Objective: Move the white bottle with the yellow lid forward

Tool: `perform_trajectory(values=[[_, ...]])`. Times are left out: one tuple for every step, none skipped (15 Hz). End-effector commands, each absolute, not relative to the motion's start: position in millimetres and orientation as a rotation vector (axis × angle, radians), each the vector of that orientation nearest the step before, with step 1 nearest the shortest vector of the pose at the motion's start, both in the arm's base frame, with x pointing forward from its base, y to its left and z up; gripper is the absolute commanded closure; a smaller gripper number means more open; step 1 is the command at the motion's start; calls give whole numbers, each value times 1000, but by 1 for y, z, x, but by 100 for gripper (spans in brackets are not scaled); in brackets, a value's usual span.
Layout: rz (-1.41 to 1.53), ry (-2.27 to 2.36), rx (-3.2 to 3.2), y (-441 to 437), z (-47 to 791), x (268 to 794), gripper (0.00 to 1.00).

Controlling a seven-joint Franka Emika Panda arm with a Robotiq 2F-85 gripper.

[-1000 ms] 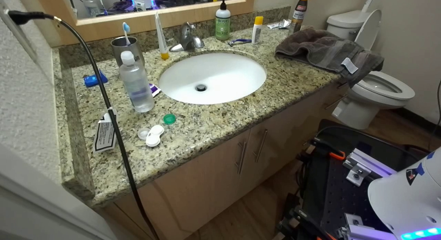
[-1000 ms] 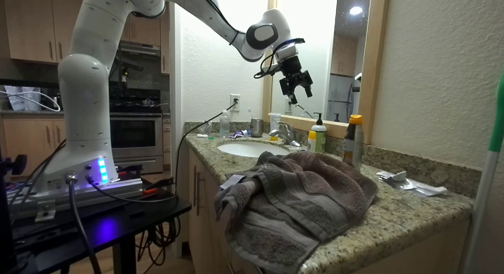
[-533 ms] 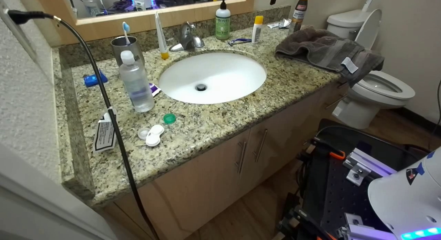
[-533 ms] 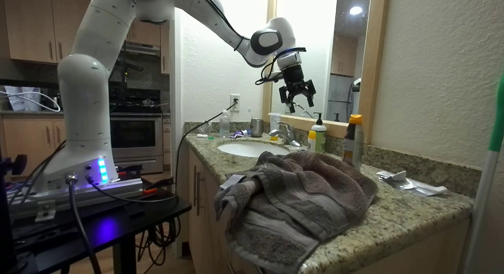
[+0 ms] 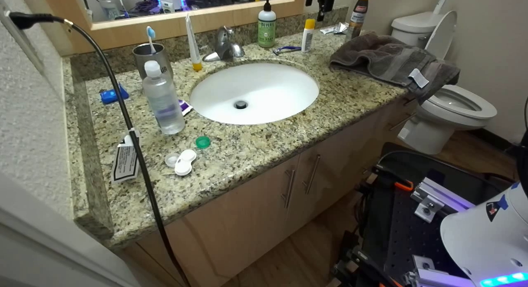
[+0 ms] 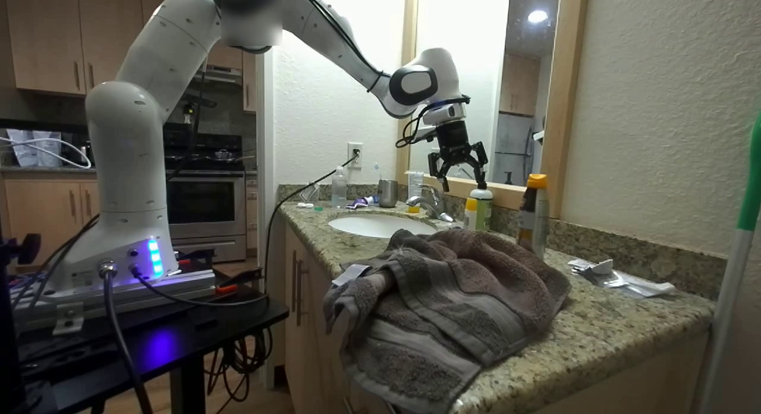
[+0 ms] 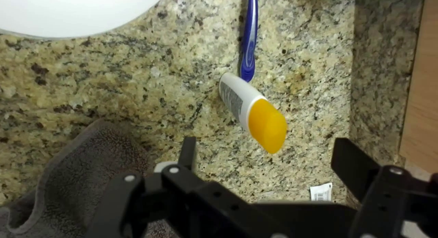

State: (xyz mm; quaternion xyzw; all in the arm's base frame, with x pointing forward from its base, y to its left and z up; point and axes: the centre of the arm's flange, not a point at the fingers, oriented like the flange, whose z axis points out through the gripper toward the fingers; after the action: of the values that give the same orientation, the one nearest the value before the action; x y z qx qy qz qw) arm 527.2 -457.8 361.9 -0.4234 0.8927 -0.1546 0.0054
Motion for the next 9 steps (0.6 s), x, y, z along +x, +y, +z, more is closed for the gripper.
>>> perform_trajectory(values=[[-518, 2826, -1305, -462, 356, 532, 0], [-539, 2846, -1297, -466, 351, 536, 0], [-550, 2862, -1289, -471, 347, 539, 0], [-574, 2871, -1278, -474, 343, 542, 0], [-569, 2873, -1276, -478, 341, 546, 0], [-565, 2873, -1277, -479, 338, 549, 0], [-545, 2868, -1290, -480, 334, 553, 0], [-527, 2860, -1305, -480, 331, 557, 0], [-535, 2866, -1304, -469, 335, 544, 0]])
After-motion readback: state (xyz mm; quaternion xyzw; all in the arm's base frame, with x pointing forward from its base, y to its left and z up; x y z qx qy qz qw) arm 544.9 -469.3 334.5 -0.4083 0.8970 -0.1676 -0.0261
